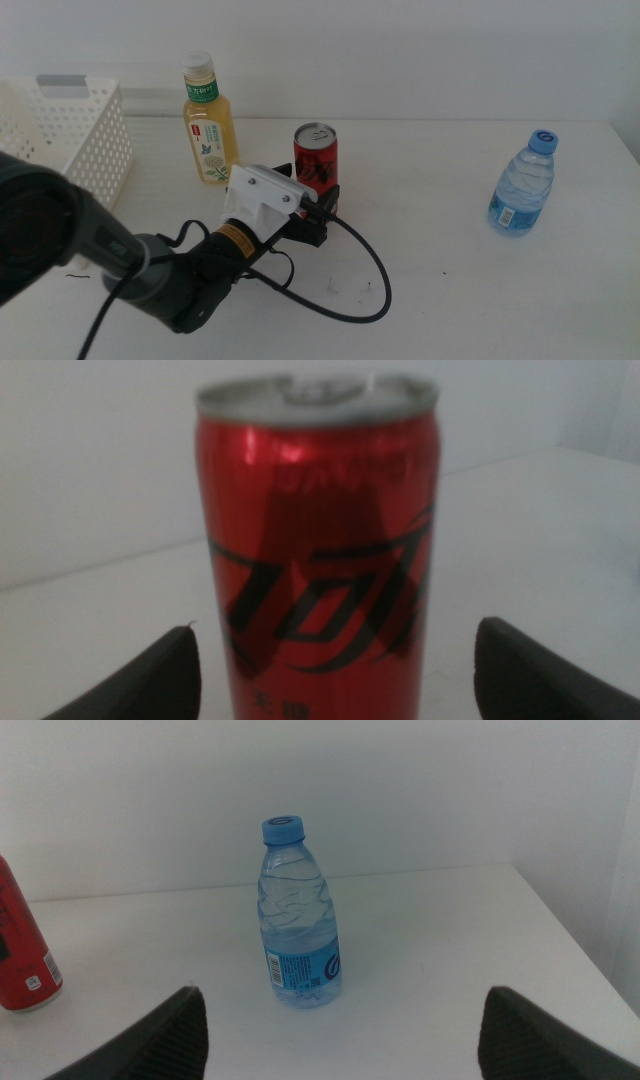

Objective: Use arms to grab the bottles and put them into the dustbin to the left of the table.

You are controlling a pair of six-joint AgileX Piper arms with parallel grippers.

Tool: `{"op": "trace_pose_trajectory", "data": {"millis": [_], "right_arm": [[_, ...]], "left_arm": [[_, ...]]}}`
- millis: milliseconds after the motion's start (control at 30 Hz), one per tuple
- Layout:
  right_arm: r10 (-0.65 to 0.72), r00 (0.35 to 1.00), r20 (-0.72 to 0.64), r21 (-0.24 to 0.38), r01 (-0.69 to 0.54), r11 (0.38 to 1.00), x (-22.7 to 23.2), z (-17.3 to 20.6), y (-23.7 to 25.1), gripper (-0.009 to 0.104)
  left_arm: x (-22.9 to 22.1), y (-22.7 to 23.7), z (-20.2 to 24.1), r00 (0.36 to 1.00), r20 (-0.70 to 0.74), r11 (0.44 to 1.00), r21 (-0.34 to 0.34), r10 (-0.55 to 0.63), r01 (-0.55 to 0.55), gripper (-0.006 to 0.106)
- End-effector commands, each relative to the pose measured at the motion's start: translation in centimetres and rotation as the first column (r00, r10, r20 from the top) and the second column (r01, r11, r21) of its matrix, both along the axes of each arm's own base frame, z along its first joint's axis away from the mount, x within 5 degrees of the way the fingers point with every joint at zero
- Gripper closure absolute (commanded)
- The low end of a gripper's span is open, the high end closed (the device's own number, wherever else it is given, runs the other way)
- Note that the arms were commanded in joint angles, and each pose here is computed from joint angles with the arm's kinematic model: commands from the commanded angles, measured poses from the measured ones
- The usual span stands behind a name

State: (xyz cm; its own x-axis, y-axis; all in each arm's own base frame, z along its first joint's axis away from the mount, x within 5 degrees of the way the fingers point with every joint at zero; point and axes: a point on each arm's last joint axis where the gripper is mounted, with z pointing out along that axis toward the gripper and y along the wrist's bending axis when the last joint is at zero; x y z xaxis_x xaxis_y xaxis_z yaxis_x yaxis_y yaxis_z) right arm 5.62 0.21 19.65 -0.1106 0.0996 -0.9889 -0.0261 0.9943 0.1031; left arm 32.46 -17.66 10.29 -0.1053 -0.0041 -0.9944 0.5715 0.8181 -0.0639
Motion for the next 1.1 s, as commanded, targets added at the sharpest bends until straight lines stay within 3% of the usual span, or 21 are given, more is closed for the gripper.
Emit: {"op": "trace_pose_trajectory", "data": {"millis": [0, 633, 733, 900, 967, 1067], "right_arm": [[-0.009, 1.000, 0.015, -0.024, 0.009, 1.000, 0.0, 0.0, -0.1, 0.005], [-0.009, 1.000, 0.015, -0.024, 0.009, 1.000, 0.0, 0.0, -0.1, 0.005], [-0.009, 1.000, 0.015, -0.024, 0.009, 1.000, 0.0, 0.0, -0.1, 0.005], [-0.009, 1.000, 0.015, -0.024, 0.009, 1.000, 0.0, 0.0, -0.1, 0.005], [-0.009, 1.000, 0.015, -0.024, 0.009, 1.000, 0.0, 0.0, -0.1, 0.005], [-0.009, 1.000, 0.015, -0.024, 0.009, 1.000, 0.0, 0.0, -0.1, 0.005]], "left_arm": [[0.7, -0.3, -0.6, 1.000, -0.016, 1.000, -0.014, -0.002, 0.002, 0.007], [4.1, -2.2, -1.8, 0.999, -0.044, 0.999, 0.036, -0.017, 0.019, 0.010], [4.1, -2.1, -2.1, 0.998, -0.064, 0.998, 0.052, -0.017, 0.020, 0.026], [3.5, -2.4, -0.9, 0.994, -0.080, 0.992, 0.094, -0.079, 0.087, 0.073], [2.9, -2.2, 0.9, 0.993, -0.093, 0.989, 0.121, -0.077, 0.088, 0.087], [1.8, -1.4, 3.9, 0.982, -0.185, 0.978, 0.196, -0.031, 0.067, 0.100]]}}
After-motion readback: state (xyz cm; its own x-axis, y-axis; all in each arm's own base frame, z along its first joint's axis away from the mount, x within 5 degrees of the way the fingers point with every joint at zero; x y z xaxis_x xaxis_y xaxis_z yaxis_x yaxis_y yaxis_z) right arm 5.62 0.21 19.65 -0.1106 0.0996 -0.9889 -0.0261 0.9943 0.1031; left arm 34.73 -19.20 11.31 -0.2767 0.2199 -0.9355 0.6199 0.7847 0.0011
